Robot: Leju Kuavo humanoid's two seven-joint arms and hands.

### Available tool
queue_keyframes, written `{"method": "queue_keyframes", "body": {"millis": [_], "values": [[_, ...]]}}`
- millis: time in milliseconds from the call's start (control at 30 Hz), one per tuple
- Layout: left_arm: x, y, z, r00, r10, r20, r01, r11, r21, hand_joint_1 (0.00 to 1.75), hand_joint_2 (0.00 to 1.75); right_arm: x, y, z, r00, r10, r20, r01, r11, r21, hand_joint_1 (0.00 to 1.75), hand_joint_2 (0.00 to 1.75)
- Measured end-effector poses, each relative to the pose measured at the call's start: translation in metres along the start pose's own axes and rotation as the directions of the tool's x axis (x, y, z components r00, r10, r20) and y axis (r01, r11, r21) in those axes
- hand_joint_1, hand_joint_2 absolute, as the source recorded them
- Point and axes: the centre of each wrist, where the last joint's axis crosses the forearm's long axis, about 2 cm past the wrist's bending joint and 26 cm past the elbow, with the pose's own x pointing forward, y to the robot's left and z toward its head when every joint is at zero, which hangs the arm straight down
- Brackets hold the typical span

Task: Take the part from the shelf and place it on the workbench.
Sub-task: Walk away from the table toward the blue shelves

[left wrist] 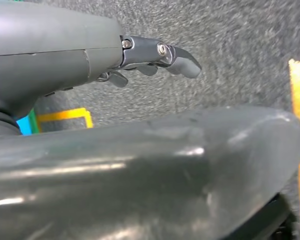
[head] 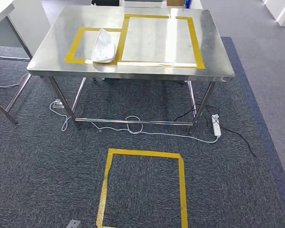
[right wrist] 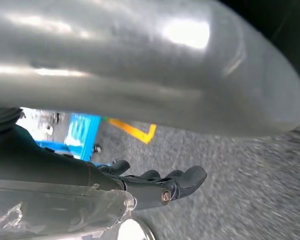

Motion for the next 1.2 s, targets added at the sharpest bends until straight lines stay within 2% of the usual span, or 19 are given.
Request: {"method": "queue_keyframes", "body": {"millis": [200,400,1200], "values": [[0.0007,-0.0034,0.0002,0.998,-0.006,-0.067,0.006,1.0,0.0,0.0,0.0,0.0063,-0.0041,0.001,1.0,-0.009,0.006,0.009,1.0,-0.004,0.0,0.0],[-0.0038,-0.0063,0.0011,0.996,-0.005,-0.094,0.005,1.0,-0.005,0.0,0.0,0.0031,-0.003,0.0004,1.0,-0.026,-0.007,0.026,1.0,0.003,0.0,0.0],[0.0,-0.0063,0.0006,0.995,-0.014,-0.094,0.013,1.0,-0.01,0.0,0.0,0.0023,-0.0022,0.0003,0.999,-0.041,-0.005,0.041,0.999,0.011,0.0,0.0]]}}
